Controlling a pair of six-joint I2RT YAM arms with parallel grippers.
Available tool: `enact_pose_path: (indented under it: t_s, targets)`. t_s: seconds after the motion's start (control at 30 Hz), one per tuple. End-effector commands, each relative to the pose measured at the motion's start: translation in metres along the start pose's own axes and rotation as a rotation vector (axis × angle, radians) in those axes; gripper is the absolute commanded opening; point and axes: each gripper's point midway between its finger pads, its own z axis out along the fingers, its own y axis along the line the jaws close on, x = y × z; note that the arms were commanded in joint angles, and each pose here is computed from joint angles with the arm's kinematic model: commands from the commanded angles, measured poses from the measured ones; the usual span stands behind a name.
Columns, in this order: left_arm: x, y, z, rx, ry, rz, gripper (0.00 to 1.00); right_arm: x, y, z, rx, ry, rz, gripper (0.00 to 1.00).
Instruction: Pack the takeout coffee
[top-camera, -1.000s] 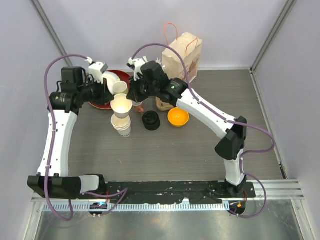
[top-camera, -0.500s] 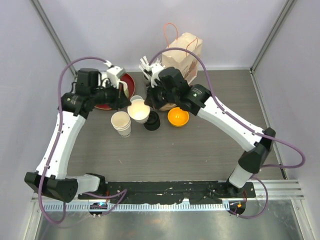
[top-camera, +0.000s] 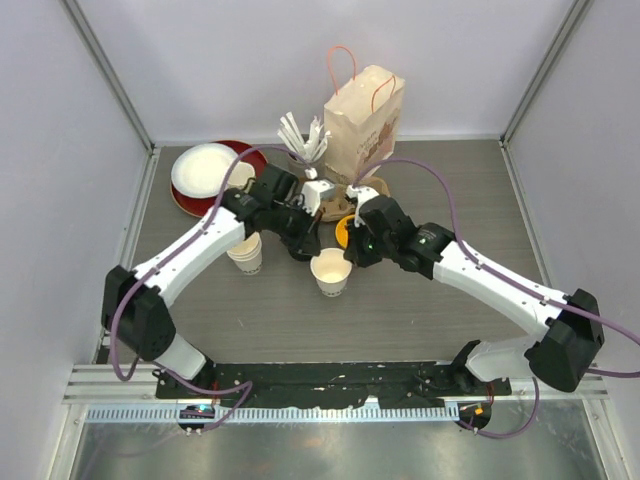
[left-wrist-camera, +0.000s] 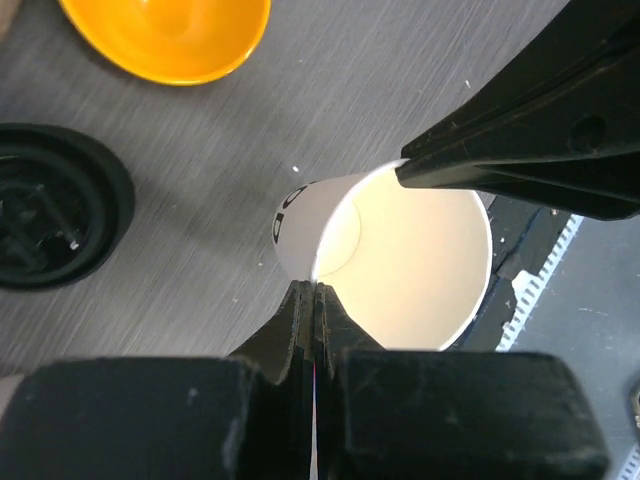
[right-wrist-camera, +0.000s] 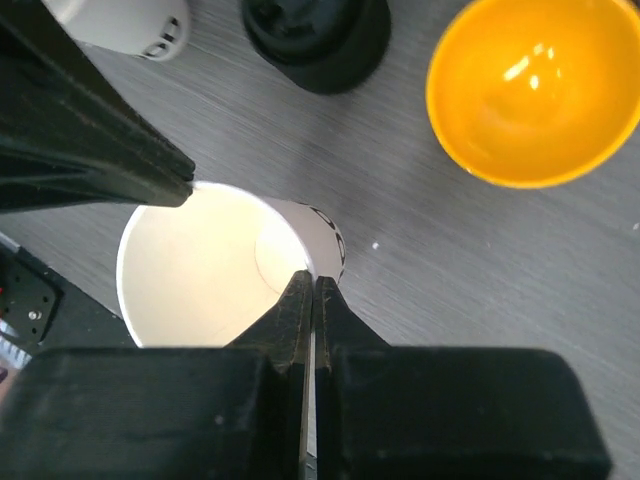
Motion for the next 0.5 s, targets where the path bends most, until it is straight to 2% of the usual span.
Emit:
enact_pose_path:
  t_s: [0.0,0.13,0.47]
  targets:
    - [0.013,0.014,0.027,-0.049,0.054,0.037,0.0,0.009,-0.038,0.003,0.087,-0.049,0.084,0.01]
    - [0.018,0.019,0.048,-0.032,0.076,0.043,0.0,0.032,-0.052,0.018,0.092,-0.034,0.088,0.01]
    - [0.027,0.028,0.065,-0.041,0.091,0.091,0.0,0.045,-0.072,0.022,0.167,-0.032,0.053,0.01]
